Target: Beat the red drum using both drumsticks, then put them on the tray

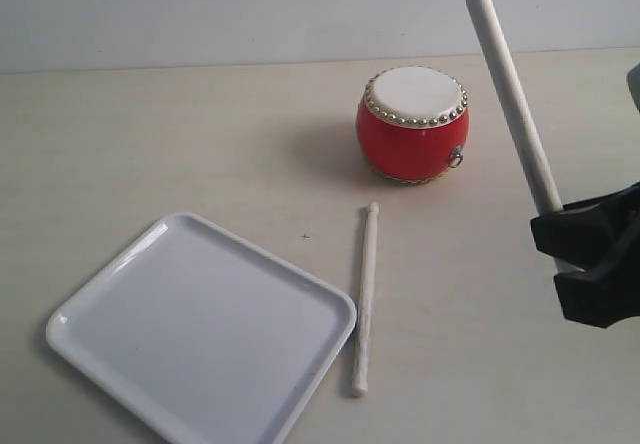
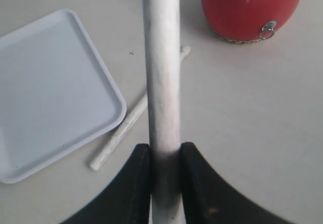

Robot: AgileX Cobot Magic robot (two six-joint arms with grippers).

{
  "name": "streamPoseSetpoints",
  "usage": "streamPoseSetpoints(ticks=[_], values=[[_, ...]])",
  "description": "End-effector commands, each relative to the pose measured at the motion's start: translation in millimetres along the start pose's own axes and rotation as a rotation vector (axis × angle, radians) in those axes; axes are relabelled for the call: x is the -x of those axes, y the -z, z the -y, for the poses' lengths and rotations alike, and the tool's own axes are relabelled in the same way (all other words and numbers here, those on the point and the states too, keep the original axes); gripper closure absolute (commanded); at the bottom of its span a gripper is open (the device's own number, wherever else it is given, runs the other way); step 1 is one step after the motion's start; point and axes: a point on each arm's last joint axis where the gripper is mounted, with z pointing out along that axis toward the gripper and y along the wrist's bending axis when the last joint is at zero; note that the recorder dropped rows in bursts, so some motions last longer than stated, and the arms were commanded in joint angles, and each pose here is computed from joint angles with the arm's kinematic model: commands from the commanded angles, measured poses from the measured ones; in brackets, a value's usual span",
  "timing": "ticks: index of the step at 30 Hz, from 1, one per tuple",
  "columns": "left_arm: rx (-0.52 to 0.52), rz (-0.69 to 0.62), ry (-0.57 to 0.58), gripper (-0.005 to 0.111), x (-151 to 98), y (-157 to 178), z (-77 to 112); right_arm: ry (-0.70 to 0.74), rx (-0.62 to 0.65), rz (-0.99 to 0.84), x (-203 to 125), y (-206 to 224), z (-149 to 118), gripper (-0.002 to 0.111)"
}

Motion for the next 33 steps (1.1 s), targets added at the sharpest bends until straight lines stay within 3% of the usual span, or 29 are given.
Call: streamPoseSetpoints(ticks=[1,4,8,12,16,20,27,33], values=[[0.057,-0.200,-0.153,0.107,12.8,-7.4,31.2,0.015,0.016,0.052,6.3,1.2,-1.9,0.108],[0.074,-0.425,-0.258,0.107,10.5,-23.0,45.7,0.015,0.022,0.071,8.0,1.3,-2.4,0.108],[0.038,-0.725,-0.294,0.107,1.1,-51.6,58.4,0.015,0.022,0.072,8.1,1.3,-2.4,0.108],[0.018,-0.904,-0.334,0.107,-0.6,-82.3,65.0,0.023,0.024,0.071,8.0,1.3,-2.6,0.108],[-0.026,-0.984,-0.404,0.107,4.4,-104.4,76.2,0.027,0.022,0.068,7.7,1.3,-2.5,0.108],[-0.048,-1.022,-0.567,0.107,10.3,-121.3,92.2,0.027,0.022,0.068,7.7,1.3,-2.5,0.108],[0.065,-1.071,-0.909,0.107,15.5,-130.9,112.9,0.028,0.021,0.068,7.7,1.3,-2.4,0.108],[0.041,-1.202,-0.865,0.107,-17.3,-124.1,134.1,0.030,0.020,0.068,7.7,1.3,-2.3,0.108]])
